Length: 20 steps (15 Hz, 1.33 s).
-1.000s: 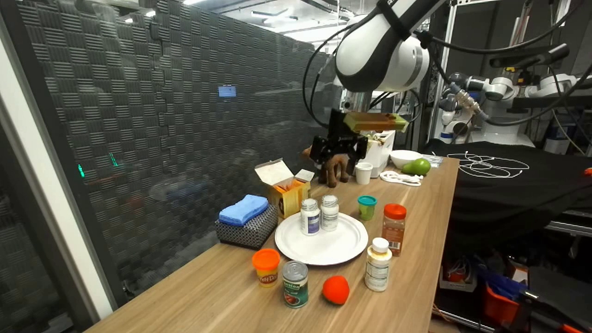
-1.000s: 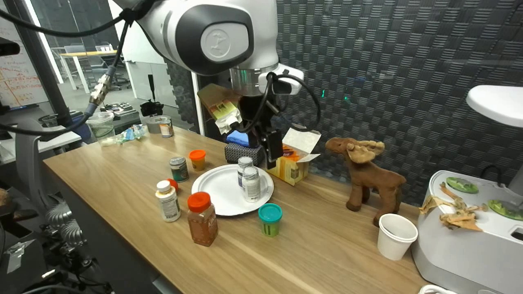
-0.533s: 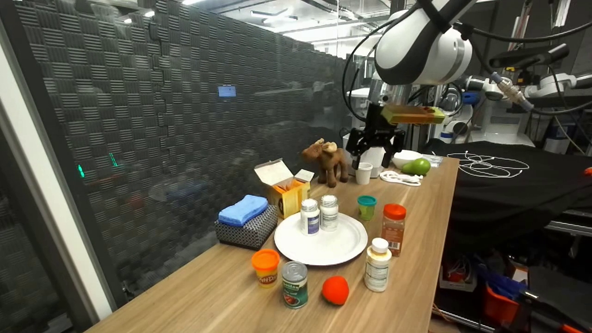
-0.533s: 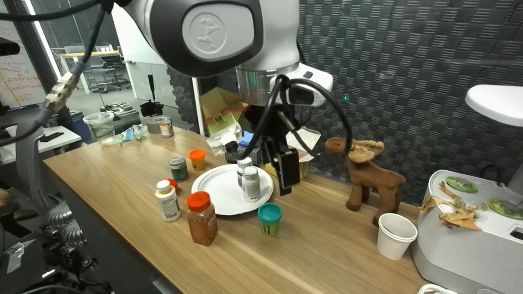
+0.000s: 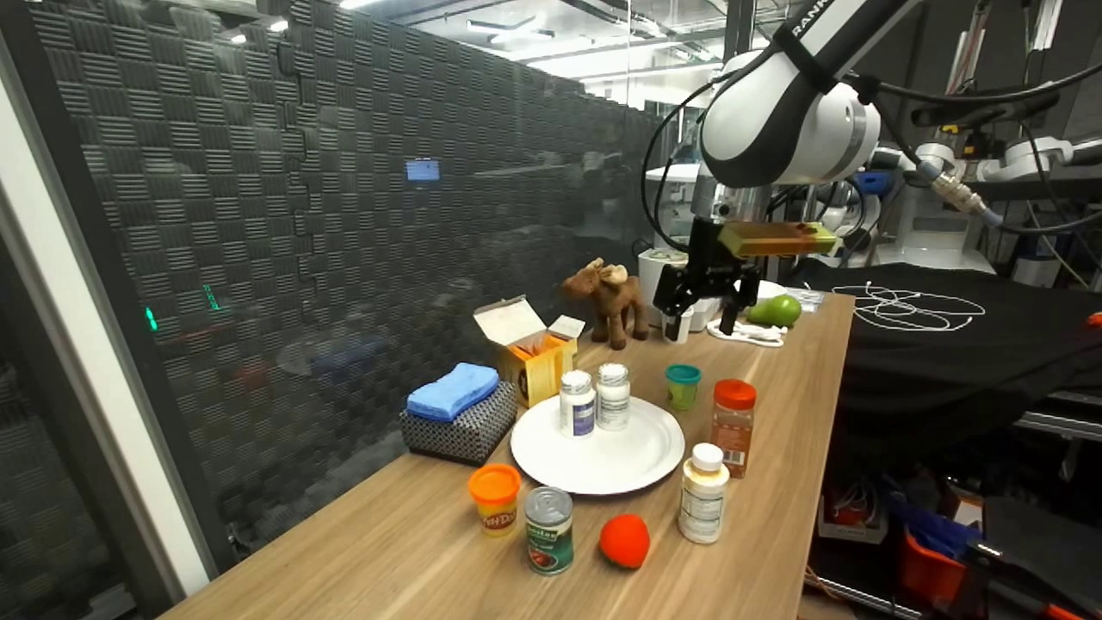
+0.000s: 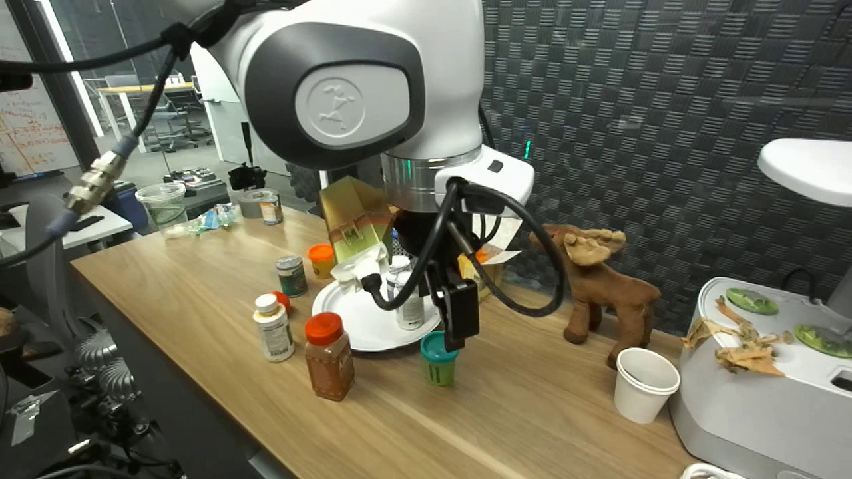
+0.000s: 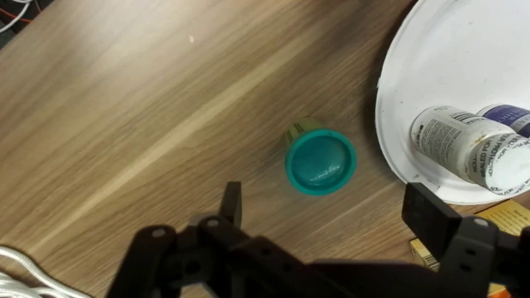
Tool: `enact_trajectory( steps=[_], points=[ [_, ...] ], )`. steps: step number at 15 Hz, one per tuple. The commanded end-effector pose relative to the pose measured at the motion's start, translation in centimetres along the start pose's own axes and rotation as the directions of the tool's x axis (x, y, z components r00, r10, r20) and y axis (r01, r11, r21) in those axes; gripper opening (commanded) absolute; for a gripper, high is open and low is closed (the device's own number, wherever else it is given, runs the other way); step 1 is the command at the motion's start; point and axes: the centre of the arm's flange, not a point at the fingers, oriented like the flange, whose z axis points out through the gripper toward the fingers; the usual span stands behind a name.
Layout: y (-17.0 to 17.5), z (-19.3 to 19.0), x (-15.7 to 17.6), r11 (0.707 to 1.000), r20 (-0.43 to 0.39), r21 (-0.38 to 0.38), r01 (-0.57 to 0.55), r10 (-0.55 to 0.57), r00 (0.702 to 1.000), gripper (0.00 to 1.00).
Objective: Pick up the objects from the countertop and put them on the white plate.
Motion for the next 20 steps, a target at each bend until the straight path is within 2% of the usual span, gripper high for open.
enact_trajectory(
  steps=[1,8,15,16,17,18,20],
  points=[
    [-0.8,0.8,1.1,1.000,-0.016,0.017,0.022,-0.022,1.000,1.00],
    [-2.4,3.7,1.4,0.999,0.033,0.007,0.054,-0.054,0.998,1.00],
    [-2.3,6.0,1.8,0.999,0.081,-0.030,0.045,-0.042,0.996,0.98],
    [-2.2,6.3,1.8,0.998,0.084,-0.034,0.045,-0.042,0.996,0.88],
    [-2.2,6.5,1.9,0.998,0.084,-0.036,0.046,-0.042,0.996,0.74],
    [-2.2,6.6,2.0,0.998,0.081,-0.041,0.047,-0.044,0.996,0.69],
    [-2.2,6.8,2.2,0.998,0.076,-0.049,0.049,-0.045,0.996,0.52]
  ],
)
